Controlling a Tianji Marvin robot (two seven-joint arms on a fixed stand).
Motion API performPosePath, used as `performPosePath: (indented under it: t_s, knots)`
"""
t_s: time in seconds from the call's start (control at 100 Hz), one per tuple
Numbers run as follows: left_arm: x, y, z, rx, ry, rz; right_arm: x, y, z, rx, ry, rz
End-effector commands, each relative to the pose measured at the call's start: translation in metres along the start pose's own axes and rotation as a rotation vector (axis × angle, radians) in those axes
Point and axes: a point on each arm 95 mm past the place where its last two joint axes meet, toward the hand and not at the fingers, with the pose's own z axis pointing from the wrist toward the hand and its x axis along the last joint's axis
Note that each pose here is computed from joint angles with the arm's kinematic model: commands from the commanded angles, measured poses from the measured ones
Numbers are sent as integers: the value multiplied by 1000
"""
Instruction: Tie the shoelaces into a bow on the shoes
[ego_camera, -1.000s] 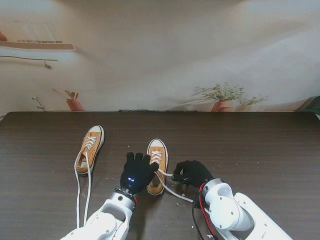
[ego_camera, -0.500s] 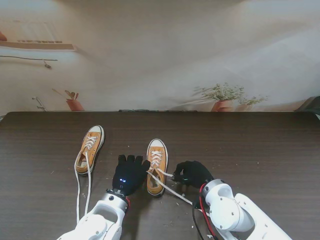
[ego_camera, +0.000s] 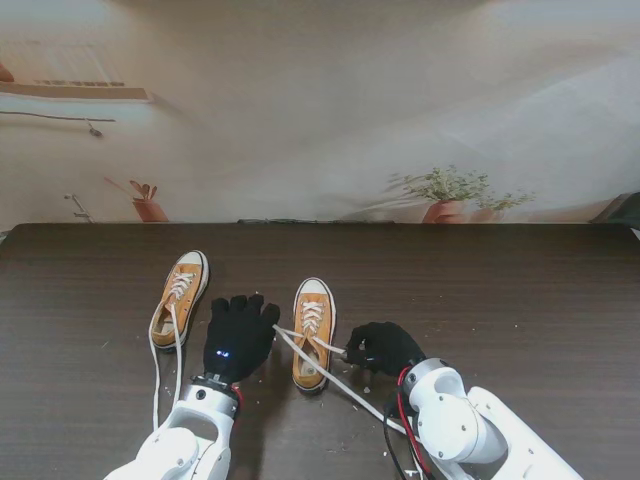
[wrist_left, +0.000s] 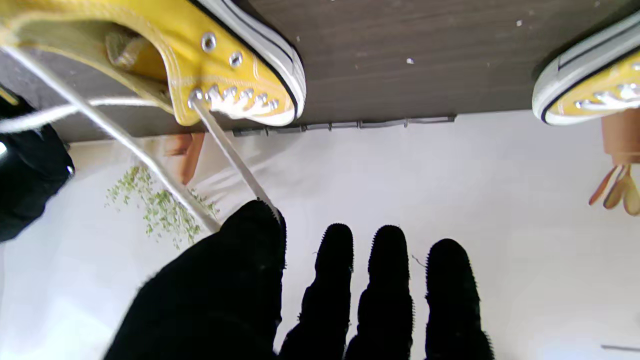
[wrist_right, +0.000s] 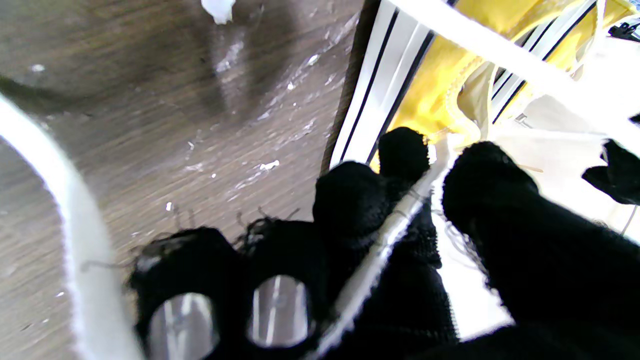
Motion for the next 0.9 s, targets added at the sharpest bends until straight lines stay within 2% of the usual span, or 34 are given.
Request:
performPosePath:
  t_s: [0.0,0.33,0.64,0.89]
  knots:
    - [-2,-6,1,30,-11,-1,0,-1,0,13,1,-1]
    - [-16,-18,-3,123,-65,-23,1,-2,1,16,2,-6]
    - [-12,-23,-7,166,-45,-78,2,-2,2,-1,-1,-7]
    - [-8,-30,-9,192,-22,-97,2,6,2,-98,16,-1]
